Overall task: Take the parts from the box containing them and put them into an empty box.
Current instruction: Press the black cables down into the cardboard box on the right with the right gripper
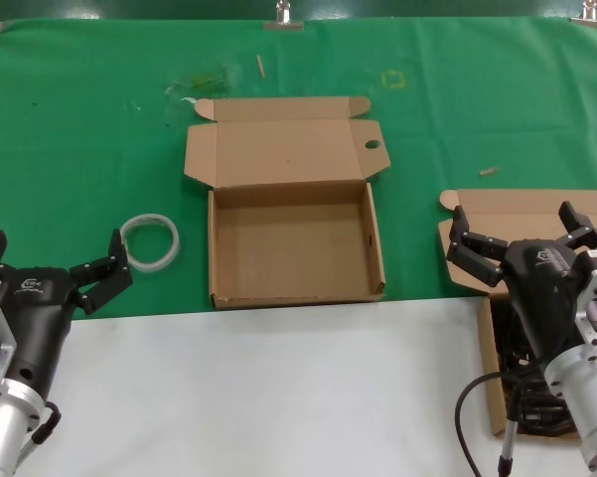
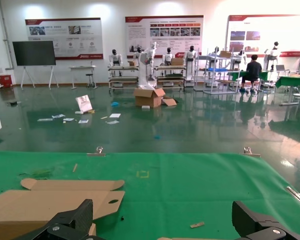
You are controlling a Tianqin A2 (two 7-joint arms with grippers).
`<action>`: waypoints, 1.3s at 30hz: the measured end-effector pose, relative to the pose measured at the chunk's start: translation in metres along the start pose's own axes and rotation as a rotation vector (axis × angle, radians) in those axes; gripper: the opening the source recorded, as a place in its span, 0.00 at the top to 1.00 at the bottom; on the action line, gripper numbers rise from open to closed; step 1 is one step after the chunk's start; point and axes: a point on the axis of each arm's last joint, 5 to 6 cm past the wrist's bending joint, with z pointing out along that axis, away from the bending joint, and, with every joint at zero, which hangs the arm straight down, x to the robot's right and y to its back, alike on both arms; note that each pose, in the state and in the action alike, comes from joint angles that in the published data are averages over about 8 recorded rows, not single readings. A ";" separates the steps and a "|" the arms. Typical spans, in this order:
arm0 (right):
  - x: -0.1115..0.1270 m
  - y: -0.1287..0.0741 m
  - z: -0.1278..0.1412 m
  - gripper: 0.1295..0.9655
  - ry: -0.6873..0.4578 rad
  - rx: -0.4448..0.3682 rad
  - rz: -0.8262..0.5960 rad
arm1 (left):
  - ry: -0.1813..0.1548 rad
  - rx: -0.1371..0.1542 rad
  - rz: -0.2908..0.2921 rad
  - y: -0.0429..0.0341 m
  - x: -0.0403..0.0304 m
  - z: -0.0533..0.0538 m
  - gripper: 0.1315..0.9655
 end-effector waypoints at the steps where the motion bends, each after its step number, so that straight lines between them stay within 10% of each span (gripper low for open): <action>1: 0.000 0.000 0.000 0.00 0.000 0.000 0.000 | 0.000 0.000 0.000 0.0000 0.0000 0.000 0.00; 26: -0.005 0.003 -0.006 0.00 0.019 -0.013 0.022 | 0.000 0.000 0.000 0.0000 0.0000 0.000 0.00; 39: -0.039 0.003 -0.045 0.00 0.237 -0.237 0.085 | 0.000 0.000 0.000 0.0000 0.0000 0.000 0.00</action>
